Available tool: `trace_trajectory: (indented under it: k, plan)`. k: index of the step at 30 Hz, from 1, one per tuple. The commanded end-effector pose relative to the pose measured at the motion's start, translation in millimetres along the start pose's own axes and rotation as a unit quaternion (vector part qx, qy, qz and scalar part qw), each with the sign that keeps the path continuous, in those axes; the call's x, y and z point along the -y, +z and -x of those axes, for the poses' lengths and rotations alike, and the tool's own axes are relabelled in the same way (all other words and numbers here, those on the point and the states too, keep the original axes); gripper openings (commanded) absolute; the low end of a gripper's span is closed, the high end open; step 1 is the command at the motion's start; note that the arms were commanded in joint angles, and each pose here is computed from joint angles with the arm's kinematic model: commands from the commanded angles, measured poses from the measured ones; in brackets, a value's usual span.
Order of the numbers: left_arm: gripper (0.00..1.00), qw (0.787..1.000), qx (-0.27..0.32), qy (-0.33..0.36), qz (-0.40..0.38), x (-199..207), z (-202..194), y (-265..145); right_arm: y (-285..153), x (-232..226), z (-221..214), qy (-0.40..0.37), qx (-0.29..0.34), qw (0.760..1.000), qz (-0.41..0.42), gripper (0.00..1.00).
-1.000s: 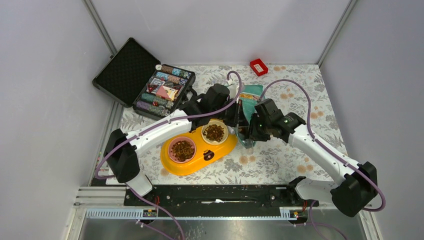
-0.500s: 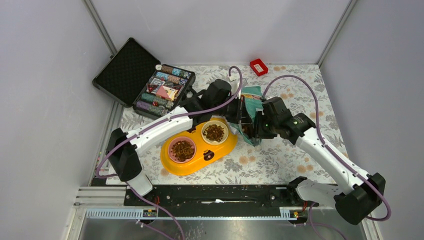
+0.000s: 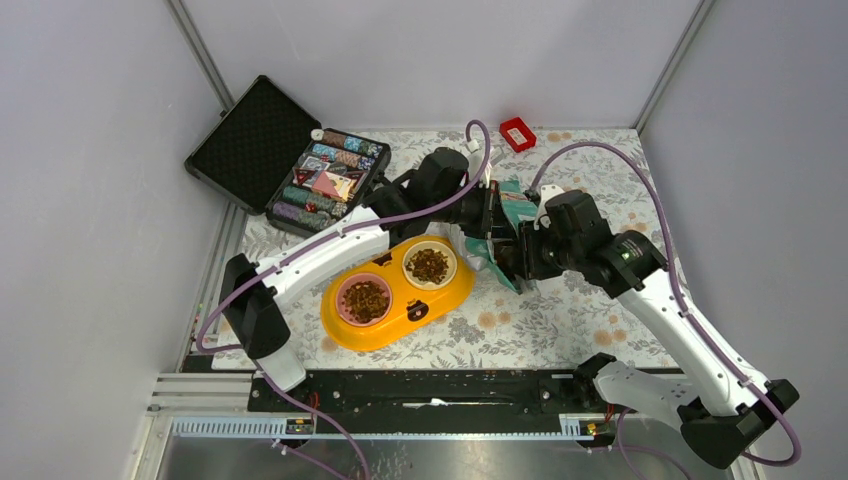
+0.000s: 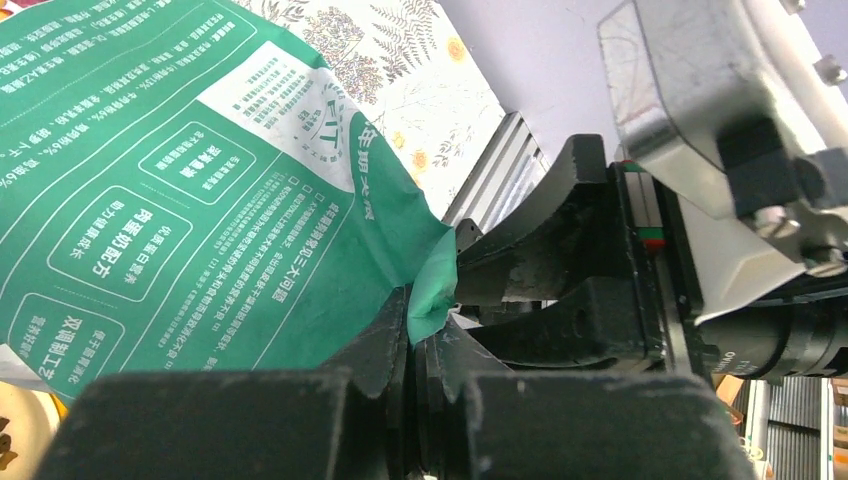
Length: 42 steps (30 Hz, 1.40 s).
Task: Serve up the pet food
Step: Collect the pet food from the pet food bag.
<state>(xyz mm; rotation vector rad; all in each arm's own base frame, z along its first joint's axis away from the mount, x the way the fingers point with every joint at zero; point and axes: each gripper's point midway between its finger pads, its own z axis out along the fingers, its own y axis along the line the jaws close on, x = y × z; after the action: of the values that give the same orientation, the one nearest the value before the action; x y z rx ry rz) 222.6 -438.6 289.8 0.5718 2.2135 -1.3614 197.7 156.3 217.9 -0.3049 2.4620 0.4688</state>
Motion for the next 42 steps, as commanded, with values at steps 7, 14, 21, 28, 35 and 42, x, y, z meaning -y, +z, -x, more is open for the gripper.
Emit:
trace_trajectory:
  k: [7, 14, 21, 28, 35, 42]
  plan:
    - [0.00, 0.988, 0.050, 0.048, -0.141, 93, 41, -43, -39, -18, 16, -0.053, 0.028, 0.997, 0.039, 0.00]
    - [0.00, 0.988, 0.053, 0.045, -0.140, 89, 47, -43, -61, -13, -6, -0.081, 0.010, 0.996, 0.041, 0.00]
    - [0.00, 0.988, 0.055, 0.036, -0.142, 88, 56, -40, -74, -10, -30, -0.096, -0.018, 0.994, 0.048, 0.00]
    - [0.00, 0.987, 0.064, 0.040, -0.145, 93, 68, -47, -80, -4, -44, -0.104, -0.044, 0.993, 0.039, 0.00]
    - [0.00, 0.985, 0.071, 0.043, -0.149, 97, 74, -53, -88, -1, -48, -0.105, -0.047, 0.993, 0.033, 0.00]
    - [0.00, 0.985, 0.072, 0.044, -0.148, 97, 78, -52, -99, -8, -45, -0.117, -0.053, 0.991, 0.047, 0.00]
